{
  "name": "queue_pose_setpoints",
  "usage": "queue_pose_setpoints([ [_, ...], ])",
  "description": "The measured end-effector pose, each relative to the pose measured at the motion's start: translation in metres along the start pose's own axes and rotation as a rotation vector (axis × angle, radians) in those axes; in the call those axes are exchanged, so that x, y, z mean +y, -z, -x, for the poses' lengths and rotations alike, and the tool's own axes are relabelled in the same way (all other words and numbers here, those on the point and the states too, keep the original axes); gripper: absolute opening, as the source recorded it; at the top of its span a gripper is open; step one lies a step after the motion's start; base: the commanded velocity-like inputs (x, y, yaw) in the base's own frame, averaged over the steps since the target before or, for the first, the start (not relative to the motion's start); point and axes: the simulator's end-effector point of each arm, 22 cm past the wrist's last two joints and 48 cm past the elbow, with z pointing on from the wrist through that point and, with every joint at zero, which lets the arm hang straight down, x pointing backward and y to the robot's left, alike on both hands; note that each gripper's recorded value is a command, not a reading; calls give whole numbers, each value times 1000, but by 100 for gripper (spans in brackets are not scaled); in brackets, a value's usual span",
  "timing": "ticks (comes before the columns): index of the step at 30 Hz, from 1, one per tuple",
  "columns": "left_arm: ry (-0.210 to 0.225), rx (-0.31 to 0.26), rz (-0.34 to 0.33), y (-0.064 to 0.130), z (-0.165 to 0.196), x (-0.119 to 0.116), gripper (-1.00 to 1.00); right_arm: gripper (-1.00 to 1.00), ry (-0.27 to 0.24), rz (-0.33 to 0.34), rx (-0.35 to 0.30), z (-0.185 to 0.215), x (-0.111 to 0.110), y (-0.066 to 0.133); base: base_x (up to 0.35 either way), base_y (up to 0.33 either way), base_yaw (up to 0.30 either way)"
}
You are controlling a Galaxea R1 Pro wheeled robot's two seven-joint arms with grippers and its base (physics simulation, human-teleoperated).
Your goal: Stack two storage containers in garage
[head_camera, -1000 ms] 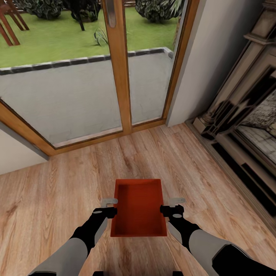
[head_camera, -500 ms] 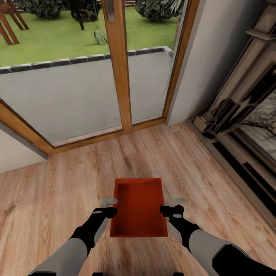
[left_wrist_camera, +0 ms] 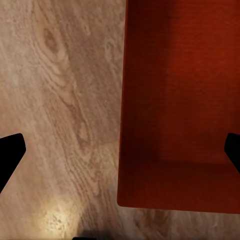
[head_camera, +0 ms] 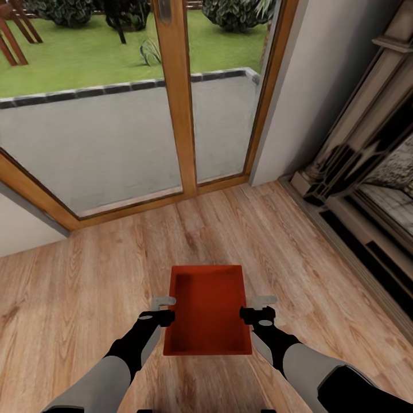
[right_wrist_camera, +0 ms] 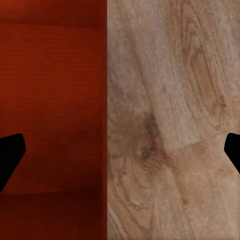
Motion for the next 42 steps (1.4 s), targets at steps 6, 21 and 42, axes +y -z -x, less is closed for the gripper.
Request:
queue_pose_setpoints([
  [6, 0, 0, 1, -10, -3, 0, 100, 100, 0, 0, -1, -4, 1, -9, 0, 0, 0],
  [21, 1, 1, 3, -35, -14, 0, 100, 100, 7, 12, 39, -36, 4, -33, 0, 0, 0],
  [42, 2, 2, 3, -72, -30, -1, 100, 100, 8, 10, 43, -59, 7, -67, 0, 0, 0],
])
